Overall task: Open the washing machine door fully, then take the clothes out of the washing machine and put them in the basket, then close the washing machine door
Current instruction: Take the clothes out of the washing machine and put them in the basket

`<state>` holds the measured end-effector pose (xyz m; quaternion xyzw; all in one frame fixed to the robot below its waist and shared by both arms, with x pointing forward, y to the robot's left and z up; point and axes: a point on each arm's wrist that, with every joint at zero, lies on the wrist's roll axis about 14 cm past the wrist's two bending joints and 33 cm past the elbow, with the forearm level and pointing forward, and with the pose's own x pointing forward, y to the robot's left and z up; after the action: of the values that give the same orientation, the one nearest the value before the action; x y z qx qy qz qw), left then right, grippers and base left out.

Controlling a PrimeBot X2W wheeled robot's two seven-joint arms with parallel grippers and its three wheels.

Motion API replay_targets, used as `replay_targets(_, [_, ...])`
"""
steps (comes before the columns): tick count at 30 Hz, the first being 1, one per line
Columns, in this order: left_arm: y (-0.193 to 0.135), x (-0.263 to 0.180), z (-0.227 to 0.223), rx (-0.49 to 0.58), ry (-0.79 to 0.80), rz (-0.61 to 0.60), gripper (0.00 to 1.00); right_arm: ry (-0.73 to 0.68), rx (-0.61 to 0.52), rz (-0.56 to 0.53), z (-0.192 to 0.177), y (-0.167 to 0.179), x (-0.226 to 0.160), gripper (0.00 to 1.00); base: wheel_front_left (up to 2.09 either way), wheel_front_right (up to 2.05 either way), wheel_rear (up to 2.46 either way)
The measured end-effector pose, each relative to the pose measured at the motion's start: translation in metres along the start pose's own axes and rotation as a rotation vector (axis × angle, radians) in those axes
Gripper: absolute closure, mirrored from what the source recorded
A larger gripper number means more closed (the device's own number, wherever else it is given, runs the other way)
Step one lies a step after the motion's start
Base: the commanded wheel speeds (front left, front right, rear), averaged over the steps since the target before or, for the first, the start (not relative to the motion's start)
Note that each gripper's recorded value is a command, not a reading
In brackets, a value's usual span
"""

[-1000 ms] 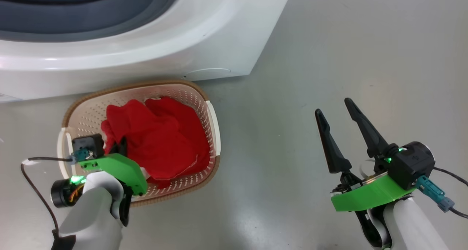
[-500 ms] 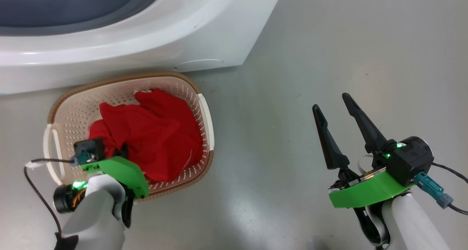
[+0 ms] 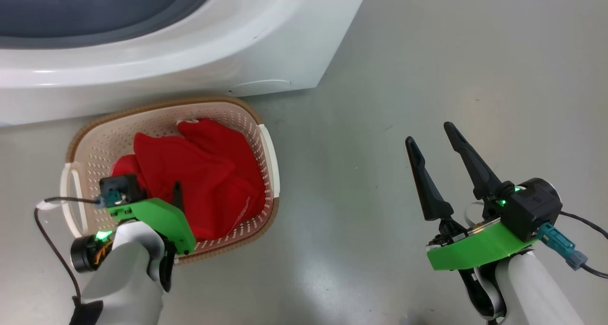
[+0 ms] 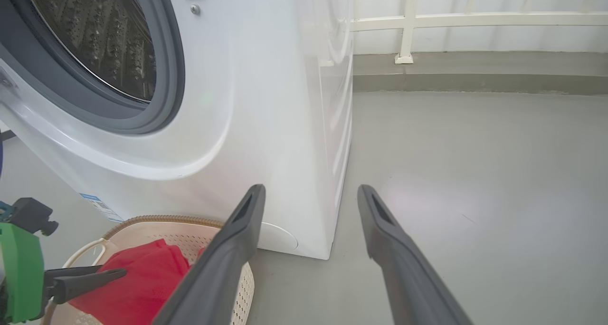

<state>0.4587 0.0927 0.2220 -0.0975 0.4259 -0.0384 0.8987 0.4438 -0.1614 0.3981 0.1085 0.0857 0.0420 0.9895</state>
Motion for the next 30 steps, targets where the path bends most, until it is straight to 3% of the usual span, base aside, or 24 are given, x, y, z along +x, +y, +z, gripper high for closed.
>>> replay_targets(16, [-0.015, -0.025, 0.063, 0.015, -0.202, -0.06, 0.0, -0.069, 0.019, 0.027, 0.027, 0.012, -0.005, 0.0, 0.0, 0.0, 0.0])
replay_targets(30, [-0.016, -0.088, 0.11, -0.014, -0.478, -0.101, 0.0, -0.114, 0.015, 0.057, 0.047, 0.026, -0.021, 0.0, 0.0, 0.0, 0.0])
